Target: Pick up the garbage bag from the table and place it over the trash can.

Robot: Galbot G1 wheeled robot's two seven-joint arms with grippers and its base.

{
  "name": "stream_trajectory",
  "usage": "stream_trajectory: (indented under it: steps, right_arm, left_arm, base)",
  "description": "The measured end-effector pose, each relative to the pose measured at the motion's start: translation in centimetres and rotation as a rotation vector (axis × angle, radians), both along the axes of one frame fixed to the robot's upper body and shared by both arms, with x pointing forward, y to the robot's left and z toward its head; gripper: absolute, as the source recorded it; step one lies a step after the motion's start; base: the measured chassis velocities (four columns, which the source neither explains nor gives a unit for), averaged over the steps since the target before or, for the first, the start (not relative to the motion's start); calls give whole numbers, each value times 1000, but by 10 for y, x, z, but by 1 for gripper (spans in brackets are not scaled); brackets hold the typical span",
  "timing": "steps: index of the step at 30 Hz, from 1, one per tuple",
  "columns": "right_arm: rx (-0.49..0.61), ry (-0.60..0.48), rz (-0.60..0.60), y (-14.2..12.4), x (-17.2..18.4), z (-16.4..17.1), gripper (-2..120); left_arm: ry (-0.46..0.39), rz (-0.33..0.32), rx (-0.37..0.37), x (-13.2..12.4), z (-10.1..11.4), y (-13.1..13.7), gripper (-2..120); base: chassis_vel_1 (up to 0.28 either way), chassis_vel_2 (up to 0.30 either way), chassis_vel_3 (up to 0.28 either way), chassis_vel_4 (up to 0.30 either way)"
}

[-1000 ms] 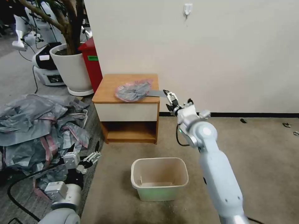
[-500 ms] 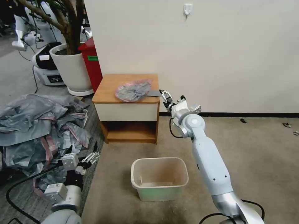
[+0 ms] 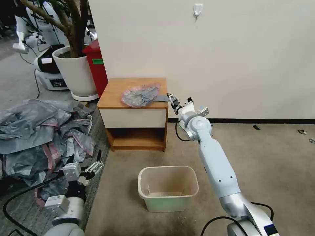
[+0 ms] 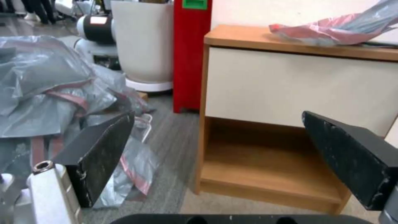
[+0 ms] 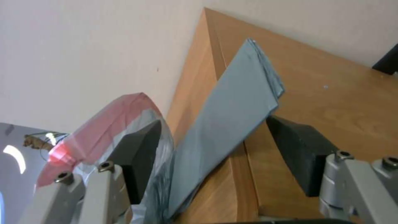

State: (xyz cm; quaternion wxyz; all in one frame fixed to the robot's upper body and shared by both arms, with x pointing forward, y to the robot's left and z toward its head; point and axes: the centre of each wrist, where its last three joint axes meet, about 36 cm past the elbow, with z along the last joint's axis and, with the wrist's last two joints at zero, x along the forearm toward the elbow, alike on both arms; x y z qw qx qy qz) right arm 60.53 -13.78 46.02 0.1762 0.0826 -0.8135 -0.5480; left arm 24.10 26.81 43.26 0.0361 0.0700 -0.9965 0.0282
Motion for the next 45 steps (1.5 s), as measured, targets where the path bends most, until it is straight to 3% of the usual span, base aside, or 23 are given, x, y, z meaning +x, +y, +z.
stream_trajectory:
  steps: [4,6,11,18,23,26,35,45]
  right_arm:
    - [-5,-3,-4,2,4,1,65]
    - [-12,-7,-7,4,7,2,55]
    - [-22,-11,-13,6,9,2,47]
    - [-46,-19,-22,8,9,0,22]
    - [-57,-25,-27,7,8,-1,15]
    - [-65,-34,-31,6,6,-2,3]
    - [-80,-49,-33,3,-5,-4,0]
    - [-142,-68,-19,-15,-49,-7,0]
  left_arm:
    - [1,1,2,0,-1,0,100]
    - [0,2,6,0,-2,1,100]
    - [0,2,10,0,-2,2,100]
    - [0,2,13,-1,-3,2,100]
    - [2,4,24,-1,-5,1,100]
    - [1,4,27,-2,-7,0,100]
    - [3,6,25,-4,-8,-2,100]
    - [1,5,21,-4,-8,-3,100]
  base:
    - [0,0,0,0]
    - [0,0,0,0]
    - [0,0,0,0]
    - [0,0,0,0]
    - [0,0,0,0]
    - [0,0,0,0]
    - [0,0,0,0]
    - [0,0,0,0]
